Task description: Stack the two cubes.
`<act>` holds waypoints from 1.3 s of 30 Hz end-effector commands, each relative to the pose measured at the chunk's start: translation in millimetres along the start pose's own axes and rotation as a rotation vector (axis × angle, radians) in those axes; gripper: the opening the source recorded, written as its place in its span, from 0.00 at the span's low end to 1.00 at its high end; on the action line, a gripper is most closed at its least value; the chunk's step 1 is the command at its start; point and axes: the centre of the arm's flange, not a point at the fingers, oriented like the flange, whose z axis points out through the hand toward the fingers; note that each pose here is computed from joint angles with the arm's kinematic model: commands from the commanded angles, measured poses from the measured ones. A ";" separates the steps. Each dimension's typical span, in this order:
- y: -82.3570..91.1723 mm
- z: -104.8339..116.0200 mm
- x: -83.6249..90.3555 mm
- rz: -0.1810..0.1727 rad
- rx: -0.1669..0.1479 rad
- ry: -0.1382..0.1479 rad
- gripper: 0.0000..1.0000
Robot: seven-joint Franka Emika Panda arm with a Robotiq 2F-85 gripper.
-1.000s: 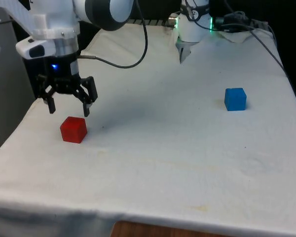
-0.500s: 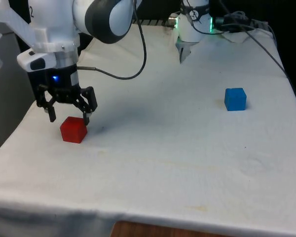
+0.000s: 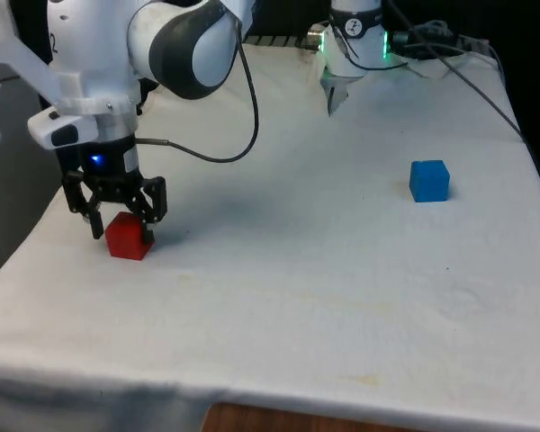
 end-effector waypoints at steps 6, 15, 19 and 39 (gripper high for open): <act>2.3 3.7 0.5 -0.001 0.007 -0.003 0.03; 3.2 2.1 0.4 0.000 0.006 -0.004 0.00; 3.5 -11.7 2.6 -0.002 0.003 -0.011 0.00; 5.4 -58.6 5.0 -0.016 0.022 -0.045 0.00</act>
